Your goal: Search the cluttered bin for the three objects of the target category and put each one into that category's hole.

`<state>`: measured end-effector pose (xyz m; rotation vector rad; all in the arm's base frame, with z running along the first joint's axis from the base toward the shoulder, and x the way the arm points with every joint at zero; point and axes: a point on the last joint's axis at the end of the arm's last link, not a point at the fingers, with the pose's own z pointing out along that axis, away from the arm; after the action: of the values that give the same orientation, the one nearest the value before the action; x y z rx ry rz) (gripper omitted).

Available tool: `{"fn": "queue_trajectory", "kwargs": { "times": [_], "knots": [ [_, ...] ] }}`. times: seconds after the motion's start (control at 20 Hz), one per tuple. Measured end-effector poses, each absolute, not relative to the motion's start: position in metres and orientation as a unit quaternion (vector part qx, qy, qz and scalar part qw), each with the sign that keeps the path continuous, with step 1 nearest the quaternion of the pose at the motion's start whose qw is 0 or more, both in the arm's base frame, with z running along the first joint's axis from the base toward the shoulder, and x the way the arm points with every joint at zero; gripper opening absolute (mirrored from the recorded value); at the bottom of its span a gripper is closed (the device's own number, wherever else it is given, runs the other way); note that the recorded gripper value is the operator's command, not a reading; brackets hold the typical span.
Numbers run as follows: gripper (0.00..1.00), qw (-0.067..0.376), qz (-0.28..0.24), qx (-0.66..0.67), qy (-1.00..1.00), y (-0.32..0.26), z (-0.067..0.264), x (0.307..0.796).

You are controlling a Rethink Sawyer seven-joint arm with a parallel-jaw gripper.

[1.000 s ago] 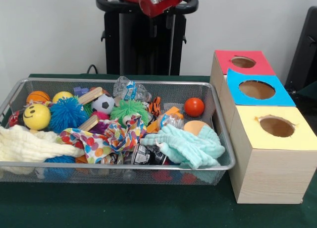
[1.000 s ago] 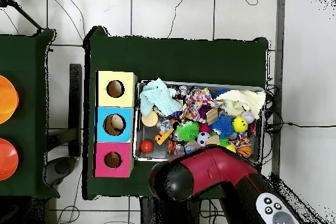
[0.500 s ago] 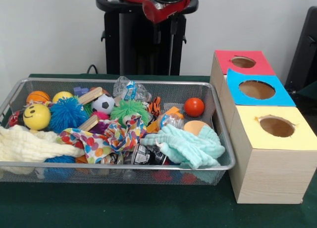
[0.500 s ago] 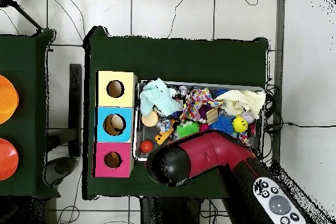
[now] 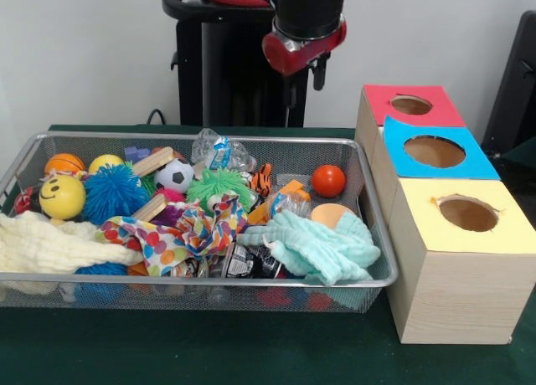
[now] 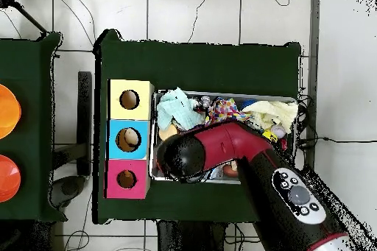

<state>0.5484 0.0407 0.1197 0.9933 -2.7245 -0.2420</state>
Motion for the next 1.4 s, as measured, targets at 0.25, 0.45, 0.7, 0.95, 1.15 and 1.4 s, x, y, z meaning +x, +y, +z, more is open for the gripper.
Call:
{"fn": "queue_trajectory", "kwargs": {
  "times": [0.25,0.45,0.7,0.95,1.15,1.4],
  "knots": [
    [1.00,0.108,-0.093,0.331,-0.933,0.045,0.110,0.574],
    [1.00,0.104,-0.100,0.322,-0.936,0.042,0.104,0.586],
    [1.00,0.100,-0.109,0.306,-0.941,0.030,0.097,0.595],
    [1.00,0.101,-0.116,0.288,-0.945,0.008,0.092,0.593],
    [1.00,0.101,-0.121,0.269,-0.950,-0.016,0.088,0.591],
    [1.00,0.100,-0.119,0.260,-0.953,-0.036,0.081,0.586]
  ]
}}
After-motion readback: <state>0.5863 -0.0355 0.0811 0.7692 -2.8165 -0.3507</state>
